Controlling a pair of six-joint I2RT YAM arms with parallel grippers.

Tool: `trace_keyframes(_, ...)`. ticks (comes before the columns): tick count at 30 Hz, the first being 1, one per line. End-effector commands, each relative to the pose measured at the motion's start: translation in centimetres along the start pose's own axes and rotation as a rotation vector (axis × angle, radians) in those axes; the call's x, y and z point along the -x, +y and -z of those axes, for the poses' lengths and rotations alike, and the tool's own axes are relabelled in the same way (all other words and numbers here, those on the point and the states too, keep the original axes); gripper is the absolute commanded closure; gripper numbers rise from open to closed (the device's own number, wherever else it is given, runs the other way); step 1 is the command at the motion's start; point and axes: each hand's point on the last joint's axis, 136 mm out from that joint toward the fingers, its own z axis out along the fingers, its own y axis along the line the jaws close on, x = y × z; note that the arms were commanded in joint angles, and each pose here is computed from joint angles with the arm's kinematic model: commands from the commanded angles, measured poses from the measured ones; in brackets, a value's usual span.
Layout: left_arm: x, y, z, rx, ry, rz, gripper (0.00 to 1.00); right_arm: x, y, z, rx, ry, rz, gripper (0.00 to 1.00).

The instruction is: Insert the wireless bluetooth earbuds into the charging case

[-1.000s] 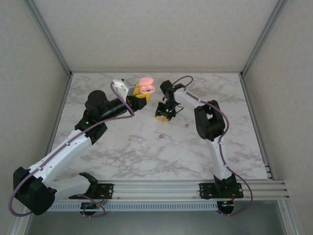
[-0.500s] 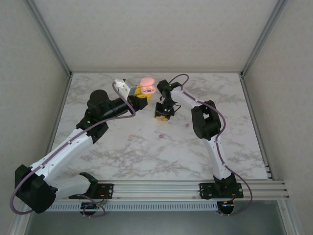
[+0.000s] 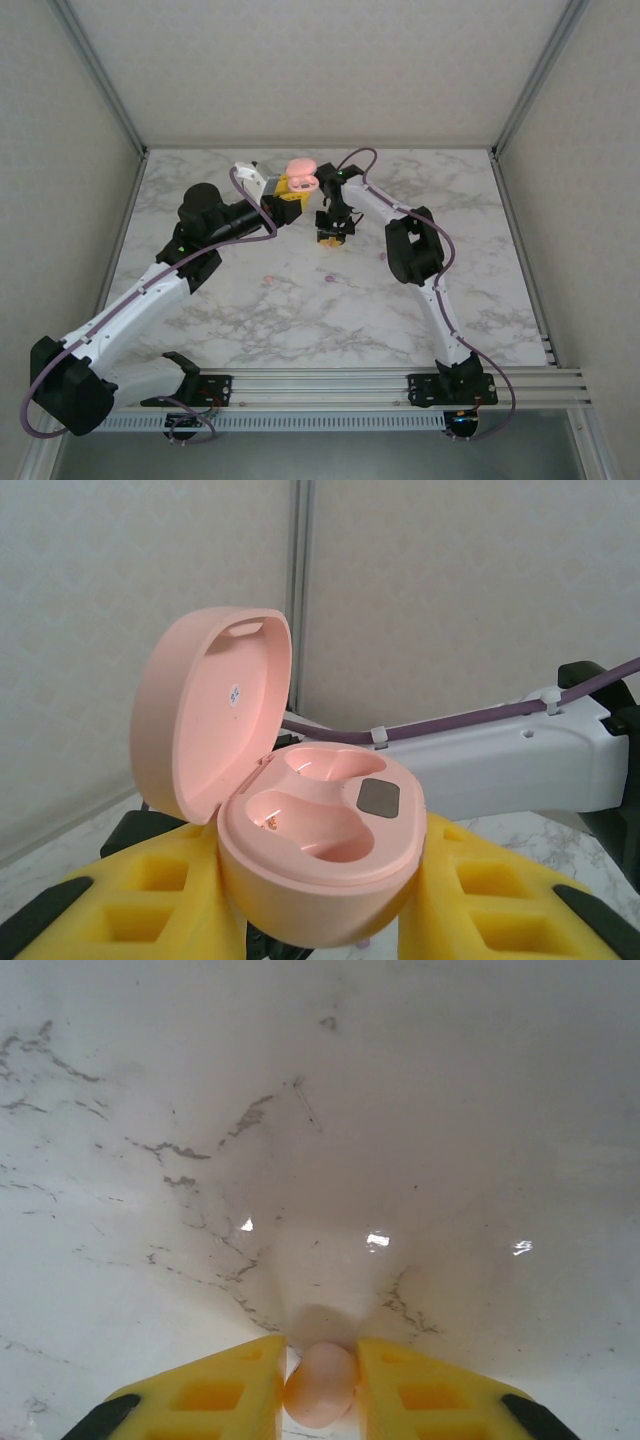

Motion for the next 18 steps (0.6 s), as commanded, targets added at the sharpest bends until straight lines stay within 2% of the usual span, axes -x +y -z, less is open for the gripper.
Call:
trace_keyframes(1,1.0,-0.2,0.1,-0.014,-0.021,-0.019,0.74,-0.2,-1.0,-2.2,-0.09,0.021,0.036,0.77)
trace_keyframes(8,1.0,-0.2,0.0,-0.018,-0.023,-0.016,0.74,-0.6,-0.7,-2.2,-0.116,0.031,0.097,0.77)
trace_keyframes(18,1.1,-0.2,0.0,-0.021,-0.021,-0.015,0.74,-0.4,-0.1,-2.7,-0.065,0.046,0.03,0.73)
